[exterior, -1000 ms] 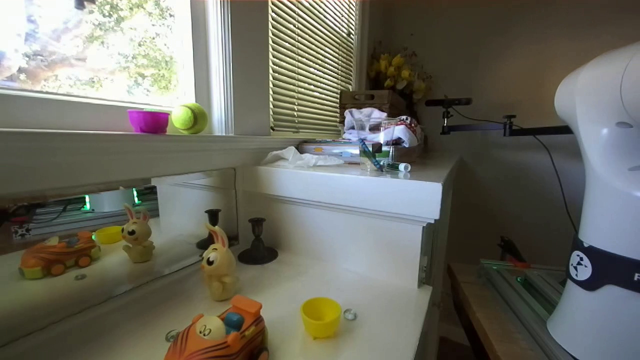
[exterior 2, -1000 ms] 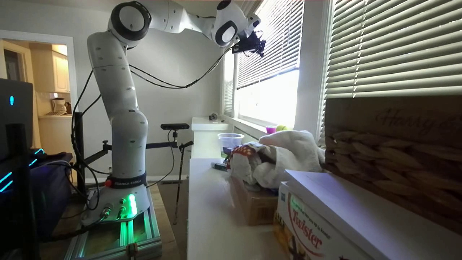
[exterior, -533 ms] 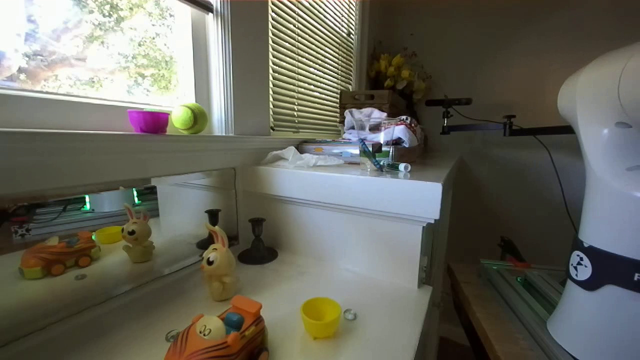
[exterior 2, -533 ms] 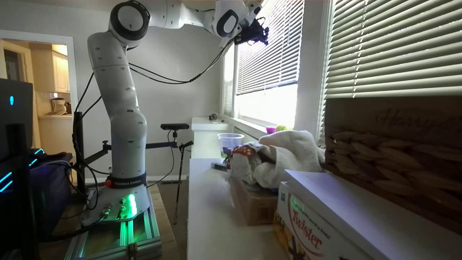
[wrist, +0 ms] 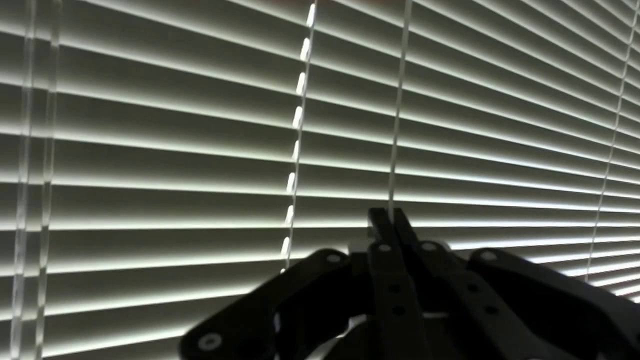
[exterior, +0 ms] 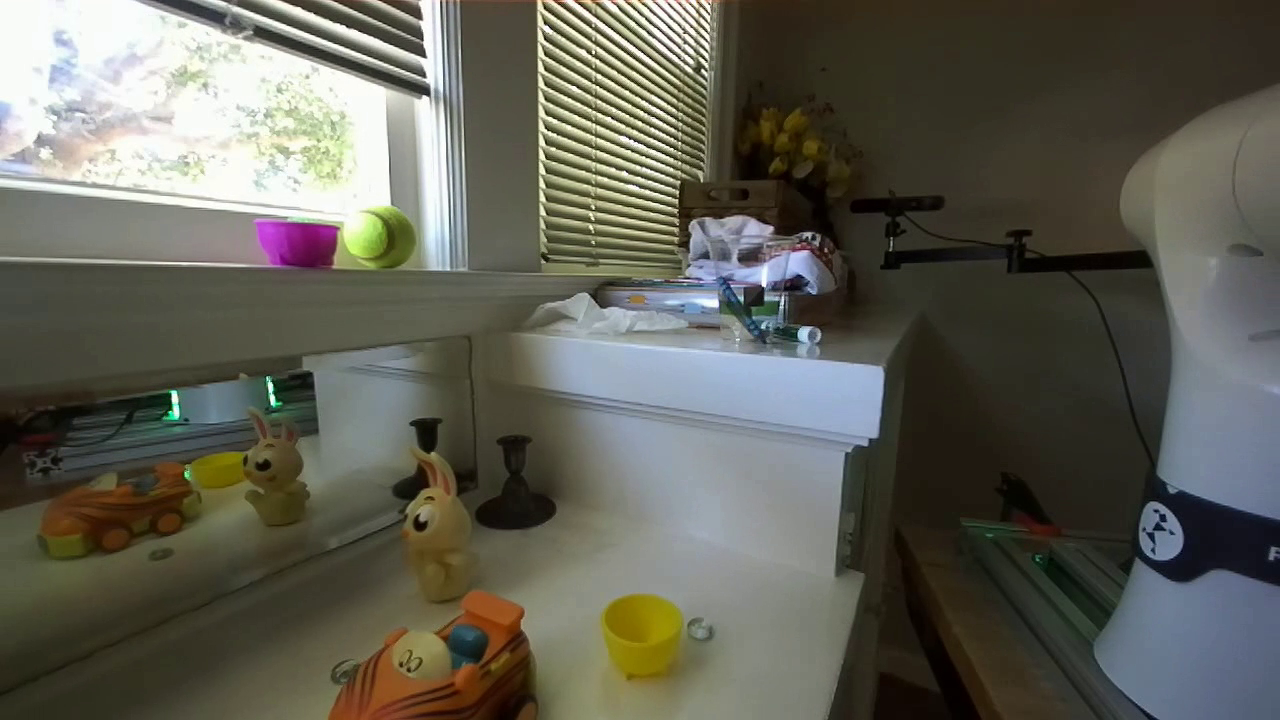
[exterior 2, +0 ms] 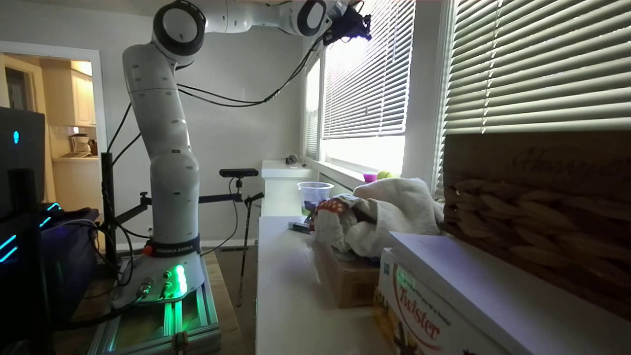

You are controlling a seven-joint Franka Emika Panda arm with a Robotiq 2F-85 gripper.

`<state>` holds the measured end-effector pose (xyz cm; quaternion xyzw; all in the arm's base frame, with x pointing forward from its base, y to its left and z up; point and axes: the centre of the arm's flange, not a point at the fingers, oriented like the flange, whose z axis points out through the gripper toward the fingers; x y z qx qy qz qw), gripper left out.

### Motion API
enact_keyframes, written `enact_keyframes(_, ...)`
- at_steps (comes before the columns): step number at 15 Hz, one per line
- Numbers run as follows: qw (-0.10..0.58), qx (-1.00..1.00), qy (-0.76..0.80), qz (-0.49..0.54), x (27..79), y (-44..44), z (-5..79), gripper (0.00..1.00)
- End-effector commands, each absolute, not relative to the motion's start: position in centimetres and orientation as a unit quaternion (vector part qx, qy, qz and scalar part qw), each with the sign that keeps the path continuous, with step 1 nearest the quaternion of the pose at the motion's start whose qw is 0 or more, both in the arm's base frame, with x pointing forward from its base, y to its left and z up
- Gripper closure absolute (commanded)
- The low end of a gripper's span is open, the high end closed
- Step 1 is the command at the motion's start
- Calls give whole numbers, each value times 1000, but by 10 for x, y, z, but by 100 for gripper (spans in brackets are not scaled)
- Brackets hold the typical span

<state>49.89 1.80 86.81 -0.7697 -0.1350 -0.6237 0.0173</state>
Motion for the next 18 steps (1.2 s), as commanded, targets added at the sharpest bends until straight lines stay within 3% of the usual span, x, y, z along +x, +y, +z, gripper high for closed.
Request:
enact_keyframes(1,-3,-761,-117,-638,509,16,897,100)
enact_keyframes(10,-36,-751,-91,-653,517,-2,917,100)
enact_keyframes(11,-37,-752,-93,-652,515,0,917,73)
enact_keyframes(13,-29,-756,-96,-647,511,6,914,66)
enact_keyframes(18,-14,-805,-80,-587,498,29,886,31)
